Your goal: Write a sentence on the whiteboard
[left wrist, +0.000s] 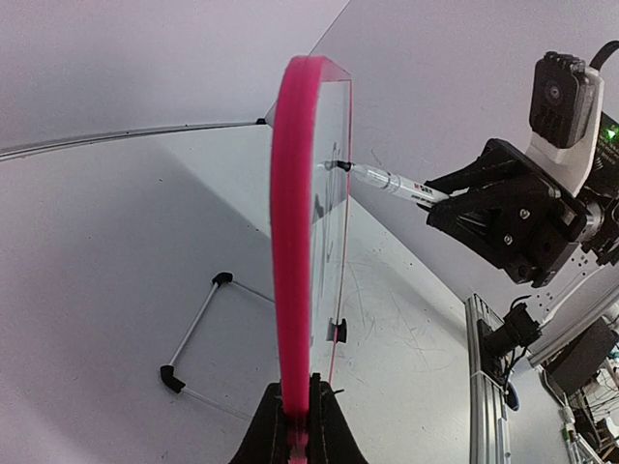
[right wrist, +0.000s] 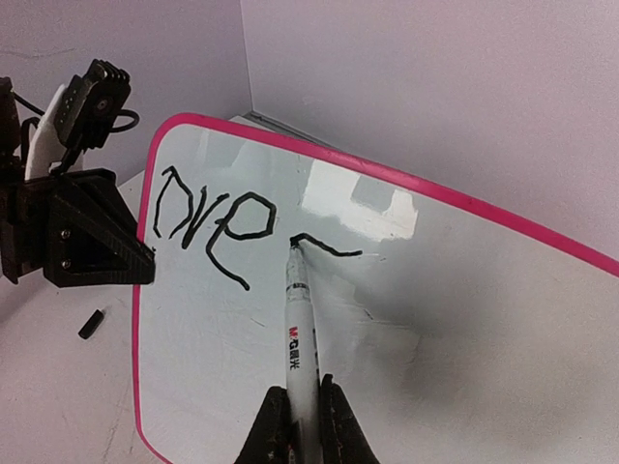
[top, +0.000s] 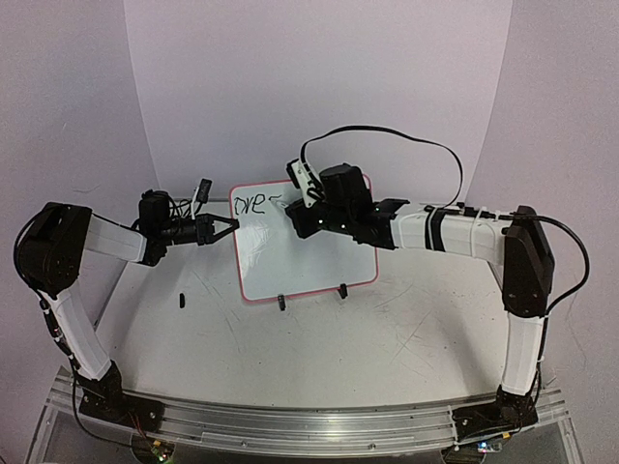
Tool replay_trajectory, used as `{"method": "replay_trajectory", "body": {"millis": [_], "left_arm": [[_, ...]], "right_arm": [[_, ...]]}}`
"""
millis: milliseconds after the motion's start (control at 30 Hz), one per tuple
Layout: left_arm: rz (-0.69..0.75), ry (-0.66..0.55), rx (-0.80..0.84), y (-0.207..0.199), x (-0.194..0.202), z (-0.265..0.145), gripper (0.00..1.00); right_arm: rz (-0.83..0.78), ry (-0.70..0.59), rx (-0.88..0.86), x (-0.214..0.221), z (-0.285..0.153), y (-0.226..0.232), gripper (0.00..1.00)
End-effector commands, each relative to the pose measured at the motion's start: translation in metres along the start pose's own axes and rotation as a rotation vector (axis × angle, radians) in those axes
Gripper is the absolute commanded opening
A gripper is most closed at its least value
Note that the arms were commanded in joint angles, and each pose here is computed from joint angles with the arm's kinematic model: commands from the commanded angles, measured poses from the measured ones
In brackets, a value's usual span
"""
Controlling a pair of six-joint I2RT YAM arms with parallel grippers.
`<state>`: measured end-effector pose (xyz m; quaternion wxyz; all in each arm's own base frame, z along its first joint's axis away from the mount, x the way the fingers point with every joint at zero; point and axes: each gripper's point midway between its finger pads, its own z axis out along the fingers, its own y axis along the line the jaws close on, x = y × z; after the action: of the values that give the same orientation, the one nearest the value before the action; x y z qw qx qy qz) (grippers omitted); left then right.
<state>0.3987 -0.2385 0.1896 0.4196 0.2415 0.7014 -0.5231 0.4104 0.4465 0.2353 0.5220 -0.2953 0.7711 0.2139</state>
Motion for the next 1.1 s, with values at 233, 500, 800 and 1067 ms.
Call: {"method": "replay_trajectory", "body": {"millis": [233, 500, 800, 1067], "left_arm": [[0.121, -0.034, 0.012, -0.009, -0.022, 0.004, 0.00], [0.118, -0.032, 0.012, -0.008, -0.021, 0.004, 0.00], [0.119, -0.031, 0.014, -0.009, -0.021, 0.004, 0.00], [0.118, -0.030, 0.014, -0.008, -0.021, 0.004, 0.00]], "right_arm": [[0.014, 0.026, -0.017, 0.009, 0.000, 0.006, 0.00], [0.015, 0.048, -0.020, 0.018, -0.001, 0.006, 0.00], [0.009, 0.038, 0.046, 0.014, -0.010, -0.009, 0.00], [0.015, 0.015, 0.109, 0.004, -0.020, -0.029, 0.00]]}}
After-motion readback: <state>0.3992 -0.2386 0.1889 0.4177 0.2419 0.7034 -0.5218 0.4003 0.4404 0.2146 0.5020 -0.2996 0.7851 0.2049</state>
